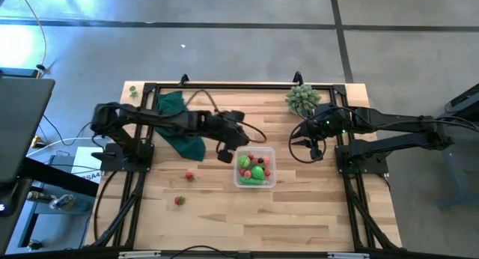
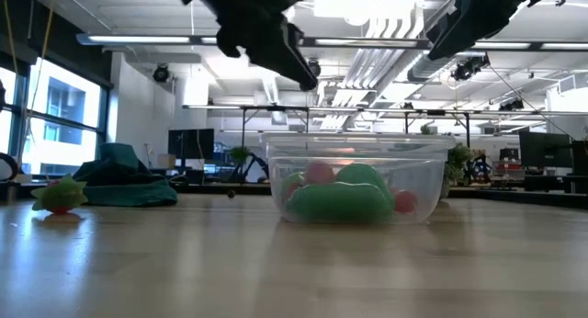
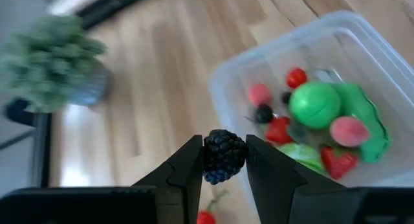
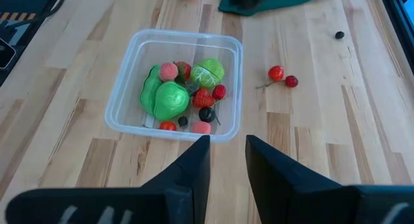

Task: Pick and placing Produce into tupperware
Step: Put the blackberry into the container

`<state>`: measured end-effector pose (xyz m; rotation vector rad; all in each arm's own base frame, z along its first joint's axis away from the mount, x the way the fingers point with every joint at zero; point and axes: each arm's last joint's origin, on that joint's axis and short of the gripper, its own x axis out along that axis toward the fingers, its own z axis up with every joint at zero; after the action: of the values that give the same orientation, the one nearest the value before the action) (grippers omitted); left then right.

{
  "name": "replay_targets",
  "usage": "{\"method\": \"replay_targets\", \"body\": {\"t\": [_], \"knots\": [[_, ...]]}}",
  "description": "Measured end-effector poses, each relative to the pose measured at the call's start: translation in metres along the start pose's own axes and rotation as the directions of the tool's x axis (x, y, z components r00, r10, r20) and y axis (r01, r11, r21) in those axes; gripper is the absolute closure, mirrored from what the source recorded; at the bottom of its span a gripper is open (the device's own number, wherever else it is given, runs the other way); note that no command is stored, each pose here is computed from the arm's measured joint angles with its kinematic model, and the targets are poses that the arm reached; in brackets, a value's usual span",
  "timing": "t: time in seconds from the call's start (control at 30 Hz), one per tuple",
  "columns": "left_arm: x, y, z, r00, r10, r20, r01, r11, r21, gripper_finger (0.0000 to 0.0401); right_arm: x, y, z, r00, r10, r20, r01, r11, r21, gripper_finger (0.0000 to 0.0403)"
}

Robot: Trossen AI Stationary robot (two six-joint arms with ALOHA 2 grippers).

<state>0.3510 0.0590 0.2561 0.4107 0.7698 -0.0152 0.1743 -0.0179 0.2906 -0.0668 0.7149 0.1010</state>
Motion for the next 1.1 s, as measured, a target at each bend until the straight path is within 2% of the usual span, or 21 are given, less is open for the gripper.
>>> {"method": "replay_targets", "body": {"t": [0.2,0.33,0.57,1.1], "knots": [[0.037,-0.012,0.024,0.989,-0.119,-0.093,0.122,0.992,0.031,0.0302,0.000,0.000,0.000,1.000,0.000,0.000,0.000,1.000,0.000,0.0313],[0.059,-0.021,0.033,0.977,-0.160,-0.139,0.167,0.985,0.040,0.0302,0.000,0.000,0.000,1.000,0.000,0.000,0.000,1.000,0.000,0.0313],[0.090,-0.029,0.030,0.948,-0.246,-0.201,0.252,0.968,0.003,0.0302,0.000,0.000,0.000,1.000,0.000,0.000,0.000,1.000,0.000,0.0313],[0.108,-0.036,0.019,0.924,-0.303,-0.232,0.295,0.953,-0.068,0.0296,0.000,0.000,0.000,1.000,-0.001,0.000,0.001,1.000,0.000,0.0313]]}}
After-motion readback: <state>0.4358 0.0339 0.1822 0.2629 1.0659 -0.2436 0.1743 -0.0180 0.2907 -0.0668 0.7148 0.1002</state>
